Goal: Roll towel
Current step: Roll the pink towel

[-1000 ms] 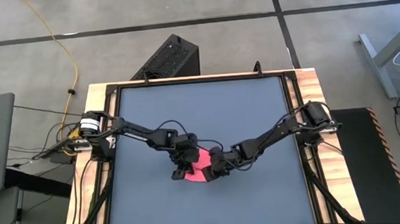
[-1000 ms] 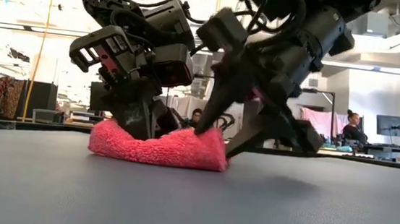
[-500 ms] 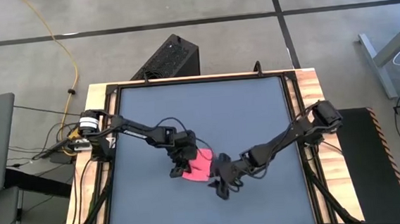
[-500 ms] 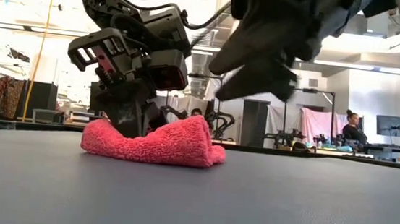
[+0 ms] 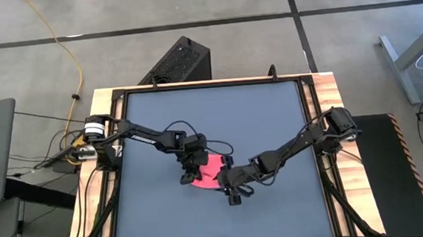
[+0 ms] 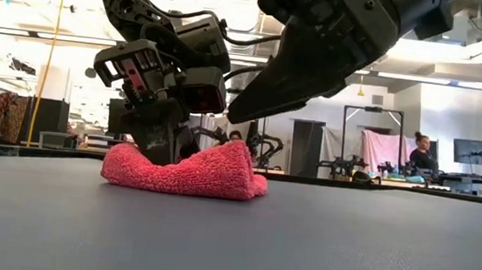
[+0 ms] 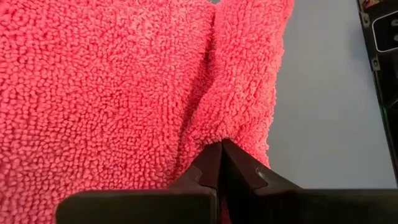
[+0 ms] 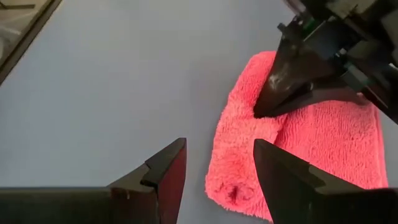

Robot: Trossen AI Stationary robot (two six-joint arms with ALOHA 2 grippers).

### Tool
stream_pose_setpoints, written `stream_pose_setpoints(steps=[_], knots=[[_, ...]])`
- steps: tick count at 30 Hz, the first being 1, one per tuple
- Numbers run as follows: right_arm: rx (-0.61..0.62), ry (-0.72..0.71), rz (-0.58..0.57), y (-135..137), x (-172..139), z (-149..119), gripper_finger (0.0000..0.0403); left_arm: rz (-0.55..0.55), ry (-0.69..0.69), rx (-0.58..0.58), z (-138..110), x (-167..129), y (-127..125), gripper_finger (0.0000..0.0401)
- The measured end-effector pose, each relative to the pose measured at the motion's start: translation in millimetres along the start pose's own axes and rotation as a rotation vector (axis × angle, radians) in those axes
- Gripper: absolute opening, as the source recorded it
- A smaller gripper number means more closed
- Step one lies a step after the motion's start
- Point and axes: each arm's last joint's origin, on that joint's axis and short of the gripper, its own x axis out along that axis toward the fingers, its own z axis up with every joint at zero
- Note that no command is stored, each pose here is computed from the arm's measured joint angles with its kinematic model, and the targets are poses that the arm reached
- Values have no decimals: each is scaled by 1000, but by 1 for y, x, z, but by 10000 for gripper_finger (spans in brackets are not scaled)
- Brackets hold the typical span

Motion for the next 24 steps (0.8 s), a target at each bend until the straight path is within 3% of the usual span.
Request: stream_pose_setpoints(steps=[14,20,24], knots=[[-38,2,48,-1,0,1,211,-3,-2,-6,0,0,0,0],[-25,37,100,-1,21,-13,211,-4,0,-6,0,0,0,0],[-10,39,57,0,26,-12,211,-16,8,-10,-1,0,0,0]])
